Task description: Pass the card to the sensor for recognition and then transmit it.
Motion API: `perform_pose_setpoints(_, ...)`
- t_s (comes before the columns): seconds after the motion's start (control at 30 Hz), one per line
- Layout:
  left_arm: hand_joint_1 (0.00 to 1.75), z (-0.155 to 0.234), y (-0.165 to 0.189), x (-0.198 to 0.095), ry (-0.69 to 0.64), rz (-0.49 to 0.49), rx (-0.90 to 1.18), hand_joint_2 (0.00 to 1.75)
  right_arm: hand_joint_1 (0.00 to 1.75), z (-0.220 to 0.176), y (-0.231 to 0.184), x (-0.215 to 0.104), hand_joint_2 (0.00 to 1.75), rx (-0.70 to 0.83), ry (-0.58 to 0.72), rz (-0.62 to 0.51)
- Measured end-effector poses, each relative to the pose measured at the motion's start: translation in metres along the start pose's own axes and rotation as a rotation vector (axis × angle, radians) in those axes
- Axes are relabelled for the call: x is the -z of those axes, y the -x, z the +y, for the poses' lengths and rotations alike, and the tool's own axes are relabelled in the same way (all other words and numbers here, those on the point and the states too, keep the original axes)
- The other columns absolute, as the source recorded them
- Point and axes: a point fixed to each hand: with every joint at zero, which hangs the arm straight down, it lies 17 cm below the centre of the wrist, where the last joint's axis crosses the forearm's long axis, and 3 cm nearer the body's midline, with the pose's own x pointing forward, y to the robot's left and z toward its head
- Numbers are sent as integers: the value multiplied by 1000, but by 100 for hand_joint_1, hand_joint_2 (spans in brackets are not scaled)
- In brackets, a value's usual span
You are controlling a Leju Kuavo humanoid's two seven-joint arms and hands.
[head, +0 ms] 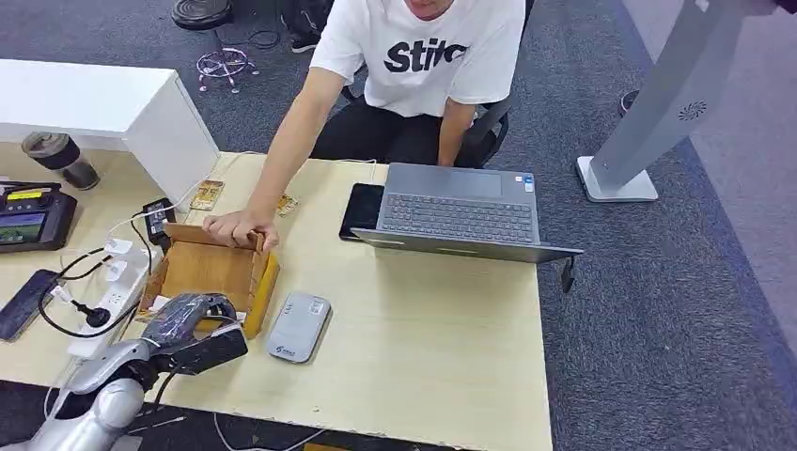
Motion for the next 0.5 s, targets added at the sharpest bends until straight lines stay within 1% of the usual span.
perform_pose_setpoints(0.33, 175, 1, 0, 1, -7, 6, 6, 175, 0, 0, 0, 0, 175, -3, -1, 2)
perform_pose_setpoints(0.5, 175, 6, 3, 2, -43, 26, 78, 175, 0, 1, 1, 0, 175, -3, -2, 2)
